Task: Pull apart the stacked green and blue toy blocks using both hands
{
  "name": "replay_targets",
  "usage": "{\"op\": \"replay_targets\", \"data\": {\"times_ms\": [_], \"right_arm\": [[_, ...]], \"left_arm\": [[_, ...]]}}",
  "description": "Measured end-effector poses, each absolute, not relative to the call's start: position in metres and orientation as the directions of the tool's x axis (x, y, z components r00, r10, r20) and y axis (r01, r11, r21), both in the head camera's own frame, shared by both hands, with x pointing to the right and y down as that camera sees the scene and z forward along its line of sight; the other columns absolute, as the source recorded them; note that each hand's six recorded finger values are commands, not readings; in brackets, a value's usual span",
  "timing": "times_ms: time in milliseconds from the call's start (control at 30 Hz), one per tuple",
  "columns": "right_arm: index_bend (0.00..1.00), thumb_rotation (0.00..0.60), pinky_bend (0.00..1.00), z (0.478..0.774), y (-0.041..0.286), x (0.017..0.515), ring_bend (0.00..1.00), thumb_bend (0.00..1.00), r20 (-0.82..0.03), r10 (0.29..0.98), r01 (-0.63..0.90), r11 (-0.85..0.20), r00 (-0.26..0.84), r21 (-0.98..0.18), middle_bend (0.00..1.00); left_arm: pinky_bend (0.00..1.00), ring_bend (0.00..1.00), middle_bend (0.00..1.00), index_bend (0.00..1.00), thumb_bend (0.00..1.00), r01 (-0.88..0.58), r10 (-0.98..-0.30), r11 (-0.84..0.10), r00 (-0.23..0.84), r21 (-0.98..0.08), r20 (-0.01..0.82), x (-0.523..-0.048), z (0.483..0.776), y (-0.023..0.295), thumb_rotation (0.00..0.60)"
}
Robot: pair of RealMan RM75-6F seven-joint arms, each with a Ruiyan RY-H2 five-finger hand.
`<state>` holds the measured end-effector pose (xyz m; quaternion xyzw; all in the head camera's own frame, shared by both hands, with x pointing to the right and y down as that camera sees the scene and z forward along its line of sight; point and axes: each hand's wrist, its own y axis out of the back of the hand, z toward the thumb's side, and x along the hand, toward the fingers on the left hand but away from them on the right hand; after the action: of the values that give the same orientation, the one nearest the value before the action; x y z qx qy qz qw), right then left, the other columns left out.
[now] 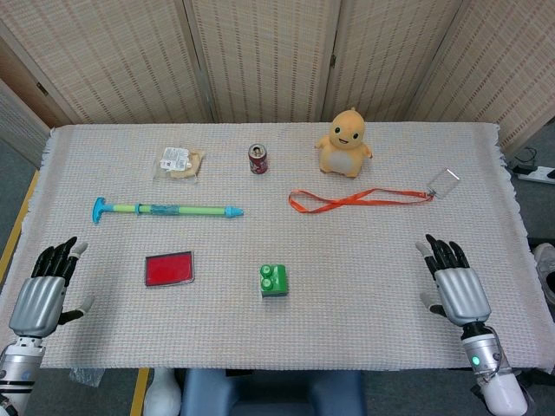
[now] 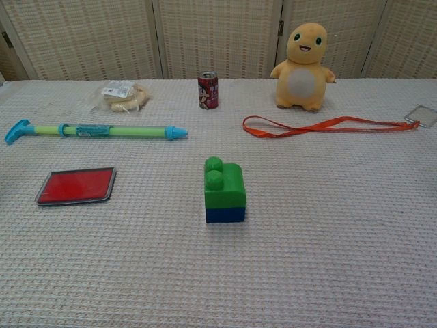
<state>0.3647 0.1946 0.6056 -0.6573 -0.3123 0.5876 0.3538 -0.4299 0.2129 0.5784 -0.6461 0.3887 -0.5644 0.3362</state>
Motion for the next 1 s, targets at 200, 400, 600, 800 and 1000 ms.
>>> {"op": "replay_targets", "data": {"times_ms": [200, 400, 600, 800, 1000], "right_arm": [[0.0, 0.6, 0.0, 0.604, 0.195, 0.365, 0.0, 0.33, -0.551, 0.826, -0.002, -0.555, 0.116, -0.832, 0.0], [0.0, 0.6, 0.0, 0.598, 0.196, 0.368, 0.0, 0.33, -0.54, 0.834, 0.007, -0.544, 0.113, -0.839, 0.0], [0.0, 0.6, 0.0, 0.59, 0.196, 0.368, 0.0, 0.33, -0.516, 0.848, 0.026, -0.522, 0.118, -0.852, 0.0], [0.0, 0.6, 0.0, 0.589, 0.194, 0.372, 0.0, 0.33, -0.514, 0.851, 0.038, -0.52, 0.108, -0.853, 0.0], [0.0, 0.6, 0.0, 0.588, 0.191, 0.373, 0.0, 0.33, -0.508, 0.855, 0.05, -0.515, 0.103, -0.856, 0.0]], "left_arm": [[0.0, 0.0, 0.0, 0.0, 0.33, -0.12, -0.878, -0.479, 0.076, -0.87, 0.473, -0.426, 0.581, 0.213, 0.6], [0.0, 0.0, 0.02, 0.02, 0.33, -0.186, -0.881, -0.471, 0.153, -0.862, 0.448, -0.411, 0.58, 0.213, 0.6], [0.11, 0.07, 0.17, 0.06, 0.31, -0.368, -0.872, -0.486, 0.263, -0.793, 0.412, -0.387, 0.582, 0.215, 0.6], [0.12, 0.09, 0.21, 0.07, 0.25, -0.518, -0.847, -0.528, 0.375, -0.672, 0.376, -0.349, 0.592, 0.212, 0.6], [0.09, 0.09, 0.22, 0.08, 0.23, -0.529, -0.796, -0.604, 0.439, -0.596, 0.416, -0.311, 0.61, 0.205, 0.6]]}}
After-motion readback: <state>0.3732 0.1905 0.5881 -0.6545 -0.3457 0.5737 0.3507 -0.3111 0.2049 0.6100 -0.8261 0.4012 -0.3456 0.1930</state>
